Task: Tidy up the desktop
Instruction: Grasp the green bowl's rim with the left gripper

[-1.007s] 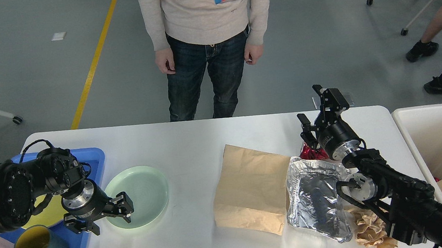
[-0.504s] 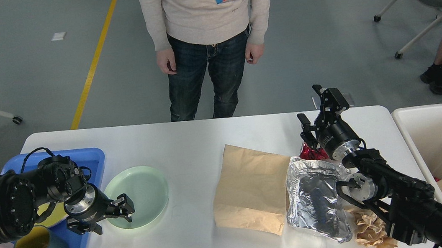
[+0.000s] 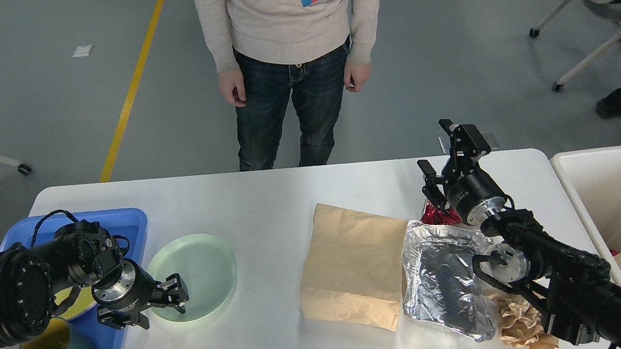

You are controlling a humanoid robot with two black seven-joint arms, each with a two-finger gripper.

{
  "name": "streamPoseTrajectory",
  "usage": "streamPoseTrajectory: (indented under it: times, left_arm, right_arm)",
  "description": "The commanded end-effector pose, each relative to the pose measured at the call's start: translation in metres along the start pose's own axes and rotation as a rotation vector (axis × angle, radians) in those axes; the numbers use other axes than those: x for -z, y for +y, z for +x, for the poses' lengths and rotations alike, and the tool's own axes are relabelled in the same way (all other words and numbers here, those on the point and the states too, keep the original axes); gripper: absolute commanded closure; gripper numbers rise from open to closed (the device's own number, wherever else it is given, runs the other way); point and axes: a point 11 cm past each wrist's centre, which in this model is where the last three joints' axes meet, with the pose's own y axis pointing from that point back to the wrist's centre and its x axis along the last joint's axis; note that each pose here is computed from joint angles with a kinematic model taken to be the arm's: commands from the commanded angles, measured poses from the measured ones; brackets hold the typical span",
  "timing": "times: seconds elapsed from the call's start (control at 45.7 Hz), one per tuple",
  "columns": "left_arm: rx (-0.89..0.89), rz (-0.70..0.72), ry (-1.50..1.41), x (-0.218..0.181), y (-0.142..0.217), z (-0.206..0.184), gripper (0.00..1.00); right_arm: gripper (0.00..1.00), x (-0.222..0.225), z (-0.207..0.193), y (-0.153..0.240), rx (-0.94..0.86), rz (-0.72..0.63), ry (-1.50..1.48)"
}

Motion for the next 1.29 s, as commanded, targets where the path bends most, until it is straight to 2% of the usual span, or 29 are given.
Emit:
streamPoseTrajectory:
  times: [0.0, 0.175, 0.372, 0.569, 0.985, 1.27]
  left_arm:
    - [0.022, 0.008, -0.004, -0.001, -0.001, -0.003, 0.47]
    - [0.052, 0.035, -0.004, 0.002, -0.001, -0.007, 0.65]
    - [0.056, 0.037, -0.008, 0.000, -0.001, -0.007, 0.74]
    - [0.147, 0.042, -0.007, 0.002, 0.000, -0.017, 0.96]
    - [0.161, 0.039, -0.006, 0.001, 0.004, -0.017, 1.00]
    - [0.182, 0.022, -0.012, -0.009, 0.025, -0.006, 1.00]
  right_arm:
    - [0.00, 0.000, 0.000, 0.000, -0.001, 0.001, 0.001]
    - [0.00, 0.000, 0.000, 0.000, 0.000, 0.002, 0.000]
    - [0.00, 0.000, 0.000, 0.000, 0.000, 0.000, 0.000]
    - [0.00, 0.000, 0.000, 0.000, 0.001, 0.000, 0.001]
    - [0.00, 0.000, 0.000, 0.000, 0.000, 0.000, 0.000]
    - [0.00, 0.000, 0.000, 0.000, 0.001, 0.000, 0.001]
